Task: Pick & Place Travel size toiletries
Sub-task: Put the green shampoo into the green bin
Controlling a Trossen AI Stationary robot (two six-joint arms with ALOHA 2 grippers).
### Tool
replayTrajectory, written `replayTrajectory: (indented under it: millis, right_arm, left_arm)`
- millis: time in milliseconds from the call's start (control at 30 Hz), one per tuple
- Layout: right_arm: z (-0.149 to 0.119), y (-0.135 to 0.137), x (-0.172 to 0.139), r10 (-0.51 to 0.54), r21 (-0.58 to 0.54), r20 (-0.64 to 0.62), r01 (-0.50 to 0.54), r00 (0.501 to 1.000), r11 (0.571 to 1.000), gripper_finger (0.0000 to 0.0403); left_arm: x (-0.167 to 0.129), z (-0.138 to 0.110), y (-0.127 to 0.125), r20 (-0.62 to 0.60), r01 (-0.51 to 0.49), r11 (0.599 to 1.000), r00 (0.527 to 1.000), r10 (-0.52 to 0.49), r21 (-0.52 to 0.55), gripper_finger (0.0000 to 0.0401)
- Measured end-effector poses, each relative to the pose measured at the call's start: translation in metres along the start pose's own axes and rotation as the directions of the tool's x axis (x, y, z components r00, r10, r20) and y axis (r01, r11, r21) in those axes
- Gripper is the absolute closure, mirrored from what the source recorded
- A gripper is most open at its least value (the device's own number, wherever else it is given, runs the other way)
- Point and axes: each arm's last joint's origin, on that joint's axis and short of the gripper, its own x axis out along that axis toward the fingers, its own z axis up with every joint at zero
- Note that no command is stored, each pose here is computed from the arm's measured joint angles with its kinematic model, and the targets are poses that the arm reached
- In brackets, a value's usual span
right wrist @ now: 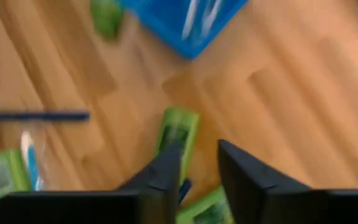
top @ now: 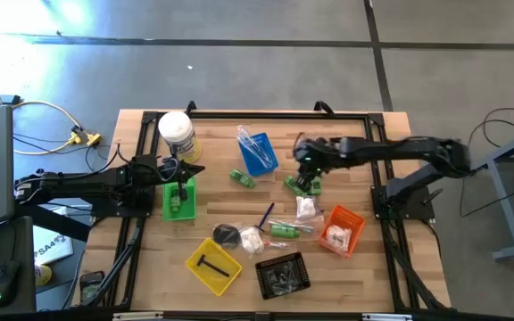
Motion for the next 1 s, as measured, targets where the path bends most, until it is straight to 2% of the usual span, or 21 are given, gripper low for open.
replayTrajectory:
  millis: [200, 367, 767, 1000]
  right_arm:
    - [0.011, 0.002, 0.041, 0.052, 0.003, -0.178, -0.052, 0.983, 0.999, 0.0177]
    - [0.014, -0.004, 0.067, 0.116, 0.039, -0.229, -0.110, 0.966, 0.993, 0.0132]
    - [0.008, -0.010, 0.101, 0.178, 0.074, -0.324, -0.163, 0.929, 0.984, 0.0145]
    - [0.005, -0.006, 0.115, 0.074, 0.006, -0.325, -0.076, 0.943, 0.997, 0.0169]
  left_arm:
    - [0.000, -0.001, 0.000, -0.008, 0.002, 1.000, 1.000, -0.002, -0.003, 0.0401]
    - [0.000, -0.003, -0.001, -0.033, 0.007, 1.000, 0.999, -0.007, -0.014, 0.0401]
    - [0.000, -0.004, -0.001, -0.042, 0.008, 1.000, 0.999, -0.009, -0.017, 0.0401]
    - [0.000, -0.004, -0.001, -0.042, 0.008, 1.000, 0.999, -0.009, -0.018, 0.0401]
